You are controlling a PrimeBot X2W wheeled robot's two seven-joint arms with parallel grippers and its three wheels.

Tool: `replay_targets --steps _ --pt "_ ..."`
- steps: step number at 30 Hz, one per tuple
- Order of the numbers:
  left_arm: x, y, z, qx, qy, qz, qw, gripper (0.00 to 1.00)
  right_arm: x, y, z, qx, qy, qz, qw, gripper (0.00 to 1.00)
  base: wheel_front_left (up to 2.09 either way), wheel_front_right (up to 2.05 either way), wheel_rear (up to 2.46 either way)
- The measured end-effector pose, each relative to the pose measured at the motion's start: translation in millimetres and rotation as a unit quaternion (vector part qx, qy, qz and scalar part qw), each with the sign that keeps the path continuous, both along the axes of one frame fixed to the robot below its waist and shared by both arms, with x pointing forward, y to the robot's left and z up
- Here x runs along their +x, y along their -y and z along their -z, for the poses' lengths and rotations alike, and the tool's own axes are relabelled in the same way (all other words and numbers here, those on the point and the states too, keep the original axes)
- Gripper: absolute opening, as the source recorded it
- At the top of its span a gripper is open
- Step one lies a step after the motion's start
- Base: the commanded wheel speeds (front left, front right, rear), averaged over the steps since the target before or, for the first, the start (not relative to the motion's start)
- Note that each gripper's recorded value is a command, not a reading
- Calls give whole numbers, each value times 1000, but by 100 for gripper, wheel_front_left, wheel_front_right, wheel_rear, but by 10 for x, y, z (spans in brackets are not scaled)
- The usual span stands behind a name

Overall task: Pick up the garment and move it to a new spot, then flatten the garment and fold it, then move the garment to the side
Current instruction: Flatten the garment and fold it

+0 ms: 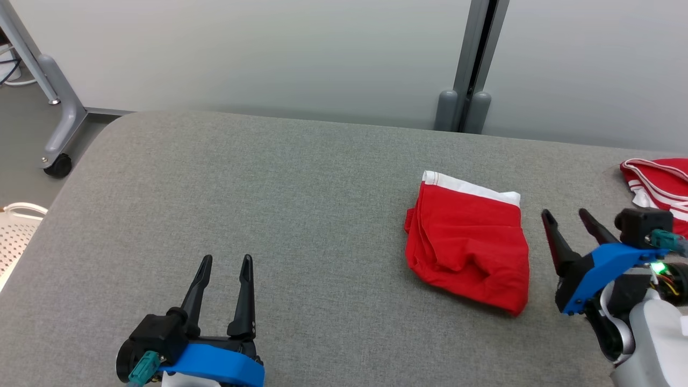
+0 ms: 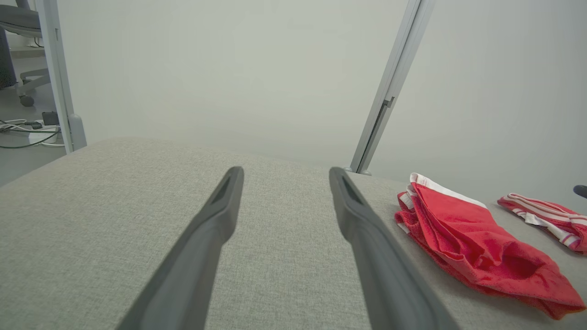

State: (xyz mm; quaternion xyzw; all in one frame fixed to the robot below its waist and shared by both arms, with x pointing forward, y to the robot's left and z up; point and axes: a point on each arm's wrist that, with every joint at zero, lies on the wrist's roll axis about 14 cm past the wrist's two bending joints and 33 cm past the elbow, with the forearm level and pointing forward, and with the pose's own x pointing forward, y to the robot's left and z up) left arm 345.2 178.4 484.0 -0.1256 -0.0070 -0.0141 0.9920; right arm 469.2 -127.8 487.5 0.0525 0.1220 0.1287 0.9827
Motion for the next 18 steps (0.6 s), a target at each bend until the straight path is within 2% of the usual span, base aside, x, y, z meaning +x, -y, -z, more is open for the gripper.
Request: replay_targets --steps 1,3,4,7,13,18 --pt "-2 3 -4 0 1 0 1000 100 -9 91 33 -18 -1 10 1000 89 0 0 0" --pt "-4 0 2 0 0 0 1000 100 -25 181 88 -45 -2 20 999 19 0 0 0" --pt "-3 0 9 0 -1 0 1000 100 -32 172 117 -61 -2 17 998 0 0 0 0" --pt "-3 0 38 -1 -6 -1 1000 100 -42 59 217 -94 -8 1 996 0 0 0 0" --pt "24 -62 57 1 -10 -10 1000 100 -85 -462 437 -113 -31 -65 991 0 0 0 0" --pt "17 -113 82 3 -15 -17 1000 100 -182 -841 716 -179 -62 -138 972 0 0 0 0"
